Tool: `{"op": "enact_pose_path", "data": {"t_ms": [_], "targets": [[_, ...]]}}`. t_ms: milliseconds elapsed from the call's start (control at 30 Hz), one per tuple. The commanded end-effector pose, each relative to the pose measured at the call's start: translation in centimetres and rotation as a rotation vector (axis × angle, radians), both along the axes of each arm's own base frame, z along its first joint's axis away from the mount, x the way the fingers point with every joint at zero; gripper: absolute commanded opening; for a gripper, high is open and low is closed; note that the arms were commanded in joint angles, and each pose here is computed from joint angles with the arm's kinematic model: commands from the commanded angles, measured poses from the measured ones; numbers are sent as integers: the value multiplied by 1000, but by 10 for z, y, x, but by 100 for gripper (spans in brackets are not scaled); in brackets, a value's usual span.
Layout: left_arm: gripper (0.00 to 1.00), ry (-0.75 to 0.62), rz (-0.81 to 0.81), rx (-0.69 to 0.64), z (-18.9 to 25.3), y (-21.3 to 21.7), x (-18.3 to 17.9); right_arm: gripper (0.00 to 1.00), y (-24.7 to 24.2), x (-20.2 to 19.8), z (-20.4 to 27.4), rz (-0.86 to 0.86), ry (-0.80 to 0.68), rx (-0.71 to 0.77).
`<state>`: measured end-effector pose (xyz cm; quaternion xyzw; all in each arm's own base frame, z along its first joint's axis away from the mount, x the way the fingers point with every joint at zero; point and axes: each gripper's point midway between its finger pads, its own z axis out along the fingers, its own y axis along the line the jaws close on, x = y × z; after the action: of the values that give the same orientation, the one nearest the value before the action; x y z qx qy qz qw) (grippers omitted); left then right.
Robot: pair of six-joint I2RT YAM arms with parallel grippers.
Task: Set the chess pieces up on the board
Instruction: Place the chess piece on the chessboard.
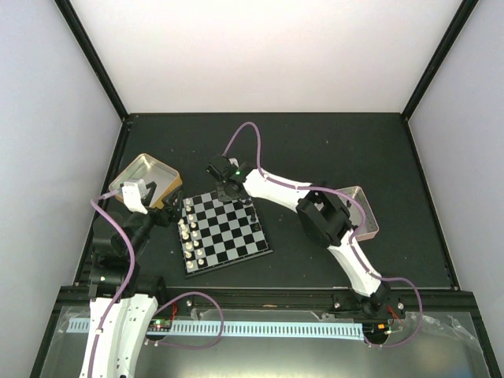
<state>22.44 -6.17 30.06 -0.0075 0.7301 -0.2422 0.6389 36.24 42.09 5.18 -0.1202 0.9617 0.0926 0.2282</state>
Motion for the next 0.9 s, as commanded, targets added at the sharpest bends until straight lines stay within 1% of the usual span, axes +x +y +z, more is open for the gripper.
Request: {"op": "enact_pose_path", "data": {"t_ms": [0,200,433,733,867], "targets": [[99,-35,6,7,11,1,-1,5,-7,11,3,-63,-47,-35],[99,-36,6,6,11,2,-2,5,-14,17,-9,-86,-51,-92],[99,-37,6,6,11,2,-2,7,-10,19,-19,-77,-41,-99],[99,-40,7,6,12,2,-3,22,-8,21,-13,-70,-53,-98],[99,-41,6,4,12,2,-3,24,-5,24,0,-57,-71,-88]]}}
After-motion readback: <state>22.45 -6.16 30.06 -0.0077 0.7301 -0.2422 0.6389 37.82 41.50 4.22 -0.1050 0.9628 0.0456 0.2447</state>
